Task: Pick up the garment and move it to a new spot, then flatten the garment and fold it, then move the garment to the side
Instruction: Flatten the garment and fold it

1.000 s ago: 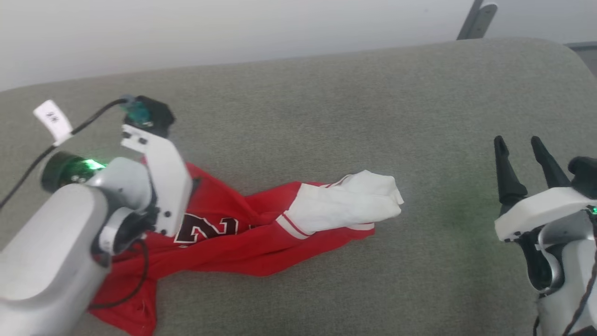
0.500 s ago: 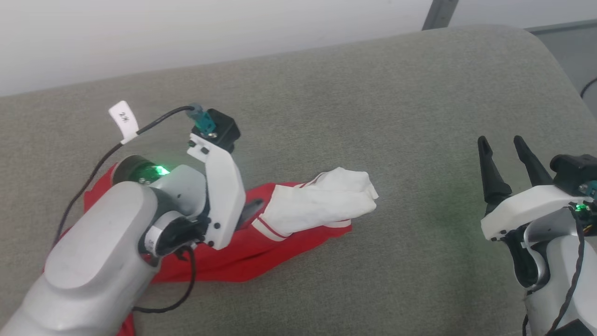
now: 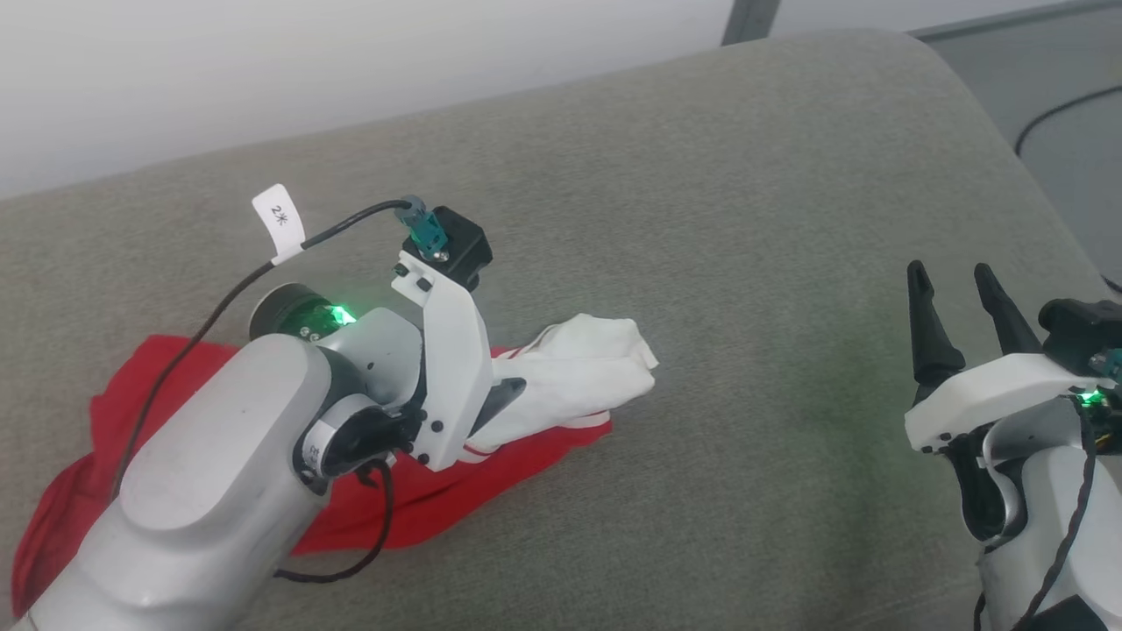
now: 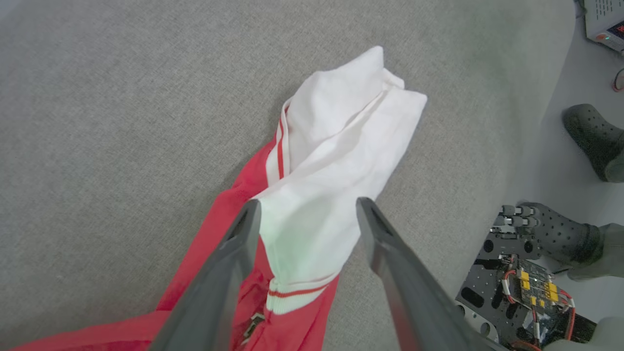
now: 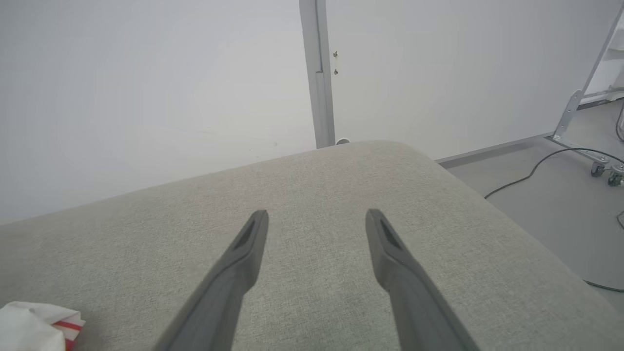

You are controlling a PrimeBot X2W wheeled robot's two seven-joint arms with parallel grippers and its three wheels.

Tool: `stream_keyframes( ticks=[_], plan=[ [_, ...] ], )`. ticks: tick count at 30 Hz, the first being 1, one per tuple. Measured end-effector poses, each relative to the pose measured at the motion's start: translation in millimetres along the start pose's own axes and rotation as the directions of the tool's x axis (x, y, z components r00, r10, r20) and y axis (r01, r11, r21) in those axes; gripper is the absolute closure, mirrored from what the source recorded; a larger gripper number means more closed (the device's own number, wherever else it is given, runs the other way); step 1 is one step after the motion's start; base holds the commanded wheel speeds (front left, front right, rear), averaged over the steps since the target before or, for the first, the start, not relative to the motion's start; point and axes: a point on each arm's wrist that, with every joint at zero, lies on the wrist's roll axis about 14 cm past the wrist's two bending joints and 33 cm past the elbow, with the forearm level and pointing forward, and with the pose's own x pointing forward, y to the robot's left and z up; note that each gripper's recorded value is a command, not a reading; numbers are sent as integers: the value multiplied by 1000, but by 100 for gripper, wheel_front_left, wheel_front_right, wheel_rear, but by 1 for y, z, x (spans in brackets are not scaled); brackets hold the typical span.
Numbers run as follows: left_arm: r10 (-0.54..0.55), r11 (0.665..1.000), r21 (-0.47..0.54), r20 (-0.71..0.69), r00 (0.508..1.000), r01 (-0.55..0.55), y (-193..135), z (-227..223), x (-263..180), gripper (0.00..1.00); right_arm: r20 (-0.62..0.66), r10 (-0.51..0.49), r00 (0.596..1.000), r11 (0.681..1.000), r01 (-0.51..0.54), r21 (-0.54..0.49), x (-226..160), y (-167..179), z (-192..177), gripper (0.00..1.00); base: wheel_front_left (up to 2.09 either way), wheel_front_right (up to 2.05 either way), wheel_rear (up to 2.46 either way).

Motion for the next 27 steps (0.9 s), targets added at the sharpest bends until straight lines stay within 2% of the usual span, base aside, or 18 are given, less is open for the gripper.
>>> stream_keyframes(
  ticks=[3, 9, 14, 15, 16, 17, 24, 27],
  plan=[
    [2, 1000, 5, -29, 1000, -2, 0, -5, 8, 0, -2, -18, 1000, 1000, 18, 0, -3, -7, -1, 0, 0, 0, 0],
    [74, 997, 3, -105, 992, -74, 25, -29, 21, 0, 1, -28, 1000, 1000, 28, 6, 1, -8, -2, 0, 0, 0, 0],
    [74, 997, -22, -124, 989, -77, 31, -39, 27, 0, -3, -22, 1000, 1000, 23, 7, 4, -5, -5, 0, 0, 0, 0],
    [70, 997, -32, -124, 990, -74, 31, -39, 28, 51, -5, -21, 1000, 1000, 21, 7, 4, -5, -5, 0, 0, 0, 0],
    [67, 997, -35, -120, 991, -71, 30, -39, 28, 82, -5, -20, 1000, 1000, 20, 8, 5, -4, -6, 0, 0, 0, 0],
    [57, 997, -47, -114, 992, -63, 28, -38, 28, 100, -6, -18, 1000, 1000, 18, 7, 6, -4, -6, 0, 0, 0, 0],
    [-9, 996, -84, -65, 998, 4, 13, -27, 24, 100, 0, -5, 1000, 1000, 5, 11, 9, 1, -5, 0, 0, 0, 0],
    [-5, 996, -85, -37, 999, 2, 11, -19, 19, 100, 2, -2, 1000, 1000, 2, 14, 10, 3, -4, 0, 0, 0, 0]
  ],
)
